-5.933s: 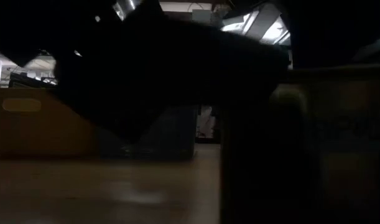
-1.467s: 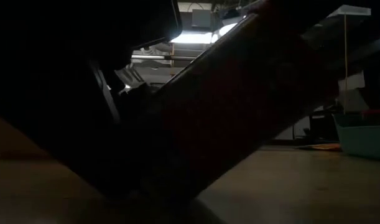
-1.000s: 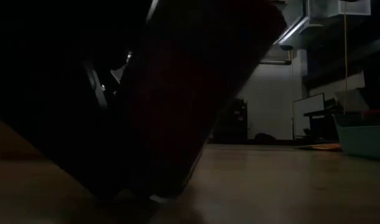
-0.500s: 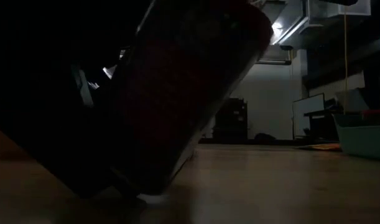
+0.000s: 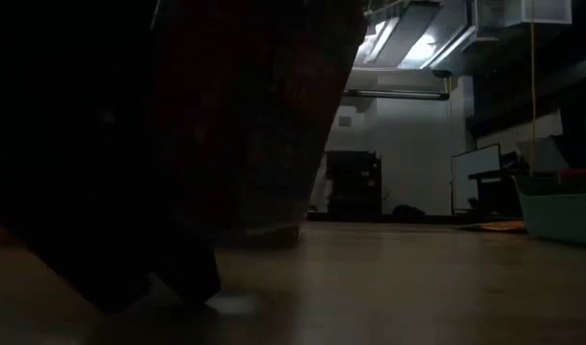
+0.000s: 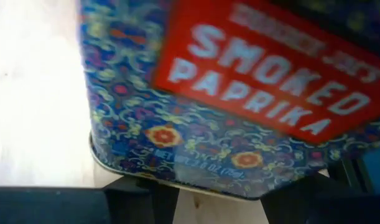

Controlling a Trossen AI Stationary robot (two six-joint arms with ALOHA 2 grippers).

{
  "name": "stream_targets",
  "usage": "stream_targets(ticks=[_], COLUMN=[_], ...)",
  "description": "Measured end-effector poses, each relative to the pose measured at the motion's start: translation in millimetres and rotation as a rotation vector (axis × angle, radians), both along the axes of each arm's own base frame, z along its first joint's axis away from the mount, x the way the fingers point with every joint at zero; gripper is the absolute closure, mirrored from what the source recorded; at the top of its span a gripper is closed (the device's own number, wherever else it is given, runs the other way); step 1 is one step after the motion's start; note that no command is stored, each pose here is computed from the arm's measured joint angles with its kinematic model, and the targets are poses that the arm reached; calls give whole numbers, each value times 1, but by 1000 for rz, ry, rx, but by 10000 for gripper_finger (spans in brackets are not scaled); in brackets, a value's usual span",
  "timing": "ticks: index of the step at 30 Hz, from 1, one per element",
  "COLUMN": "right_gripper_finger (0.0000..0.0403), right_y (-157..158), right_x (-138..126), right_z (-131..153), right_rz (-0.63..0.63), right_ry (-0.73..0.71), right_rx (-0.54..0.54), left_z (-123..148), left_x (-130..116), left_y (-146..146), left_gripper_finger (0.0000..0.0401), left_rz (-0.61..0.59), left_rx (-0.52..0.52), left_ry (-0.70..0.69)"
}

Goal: Sort spices by type
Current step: Put the red spice can into the green bin

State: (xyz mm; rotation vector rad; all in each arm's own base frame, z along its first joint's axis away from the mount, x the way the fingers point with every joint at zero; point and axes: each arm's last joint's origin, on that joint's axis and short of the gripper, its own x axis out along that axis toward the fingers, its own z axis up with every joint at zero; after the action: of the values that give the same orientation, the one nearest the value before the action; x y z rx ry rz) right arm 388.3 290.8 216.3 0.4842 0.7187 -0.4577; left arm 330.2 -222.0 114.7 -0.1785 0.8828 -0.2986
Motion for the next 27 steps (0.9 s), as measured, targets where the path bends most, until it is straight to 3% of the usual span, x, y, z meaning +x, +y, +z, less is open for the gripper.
stream_targets(ticks=[11, 19, 27], right_gripper_finger=[393, 393, 393], right_y=[0, 2, 2], right_x=[2, 5, 6], right_z=[-9, -10, -10], right_rz=[-9, 10, 13], right_ry=[-39, -56, -58], right_rx=[15, 42, 37], left_z=[0, 0, 0], left_x=[0, 1, 1], left_y=[0, 2, 3], left_gripper_finger=[221, 221, 221], left_rz=[-49, -154, -145], left_rx=[57, 153, 181], left_ry=[-30, -77, -92])
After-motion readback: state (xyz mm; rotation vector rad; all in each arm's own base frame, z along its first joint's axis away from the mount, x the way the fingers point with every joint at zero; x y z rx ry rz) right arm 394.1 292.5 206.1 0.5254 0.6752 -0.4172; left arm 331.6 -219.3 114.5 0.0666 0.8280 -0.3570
